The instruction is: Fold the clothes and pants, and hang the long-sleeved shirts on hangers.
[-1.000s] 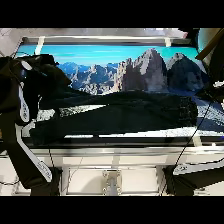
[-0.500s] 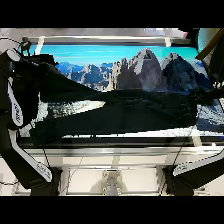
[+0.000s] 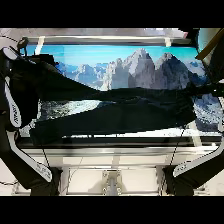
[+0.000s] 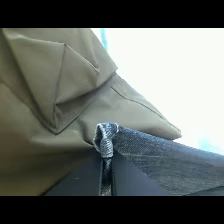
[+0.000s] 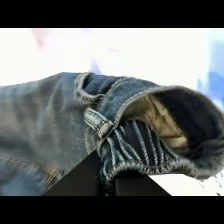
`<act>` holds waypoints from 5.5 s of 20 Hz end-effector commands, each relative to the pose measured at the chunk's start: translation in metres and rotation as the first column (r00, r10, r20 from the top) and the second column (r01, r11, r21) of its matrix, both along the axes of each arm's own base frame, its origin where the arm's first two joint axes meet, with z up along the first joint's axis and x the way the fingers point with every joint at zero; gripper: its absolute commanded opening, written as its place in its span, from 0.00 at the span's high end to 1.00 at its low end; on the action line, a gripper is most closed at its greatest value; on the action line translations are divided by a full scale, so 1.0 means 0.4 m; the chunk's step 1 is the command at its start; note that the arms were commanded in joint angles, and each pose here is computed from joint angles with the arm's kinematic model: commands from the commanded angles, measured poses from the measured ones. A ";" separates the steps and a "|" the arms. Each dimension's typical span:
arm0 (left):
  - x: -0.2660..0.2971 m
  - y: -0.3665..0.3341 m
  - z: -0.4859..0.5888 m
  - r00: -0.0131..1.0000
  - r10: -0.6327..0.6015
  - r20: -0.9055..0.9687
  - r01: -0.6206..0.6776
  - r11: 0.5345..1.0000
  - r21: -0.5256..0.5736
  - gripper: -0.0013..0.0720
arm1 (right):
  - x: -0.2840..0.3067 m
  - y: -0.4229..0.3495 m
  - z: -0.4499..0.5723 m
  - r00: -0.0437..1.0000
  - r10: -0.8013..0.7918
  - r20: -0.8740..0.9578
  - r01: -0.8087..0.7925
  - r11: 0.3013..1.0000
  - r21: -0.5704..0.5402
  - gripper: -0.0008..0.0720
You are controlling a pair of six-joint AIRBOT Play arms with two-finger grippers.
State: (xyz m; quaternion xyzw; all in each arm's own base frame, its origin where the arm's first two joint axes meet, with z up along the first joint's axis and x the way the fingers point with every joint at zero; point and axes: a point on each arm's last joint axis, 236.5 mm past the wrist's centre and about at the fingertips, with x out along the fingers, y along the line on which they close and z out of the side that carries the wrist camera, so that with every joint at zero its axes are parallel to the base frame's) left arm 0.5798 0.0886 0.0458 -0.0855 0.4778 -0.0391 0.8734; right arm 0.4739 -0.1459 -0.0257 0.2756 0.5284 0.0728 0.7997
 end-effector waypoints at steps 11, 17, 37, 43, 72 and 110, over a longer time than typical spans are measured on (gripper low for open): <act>-0.020 0.181 -0.177 0.949 0.304 -0.089 -0.284 0.940 0.187 0.96 | -0.042 -0.133 -0.053 0.964 -0.266 -0.004 0.265 0.960 -0.095 0.94; 0.151 0.124 -0.133 0.923 0.340 0.183 -0.359 0.930 0.084 0.96 | 0.127 -0.097 -0.087 0.931 -0.326 0.167 0.348 0.928 -0.130 0.94; -0.356 0.302 0.087 0.805 0.561 -0.195 -0.455 0.794 0.404 0.03 | -0.197 -0.188 0.180 0.943 -0.333 0.011 0.325 0.912 -0.251 0.32; -0.799 0.165 -0.145 0.689 0.546 -0.476 -0.434 0.838 0.332 0.03 | -0.468 -0.067 0.077 0.935 -0.337 -0.110 0.313 0.930 -0.193 0.32; -0.769 0.038 -0.361 0.735 0.533 -0.420 -0.609 0.791 -0.061 0.96 | -0.427 0.099 0.208 0.952 -0.307 0.014 0.306 0.950 0.056 0.32; -0.740 0.225 0.058 0.868 0.496 -0.034 -0.461 0.828 0.319 0.96 | -0.574 0.083 0.045 0.957 -0.281 -0.071 0.280 0.960 -0.015 0.94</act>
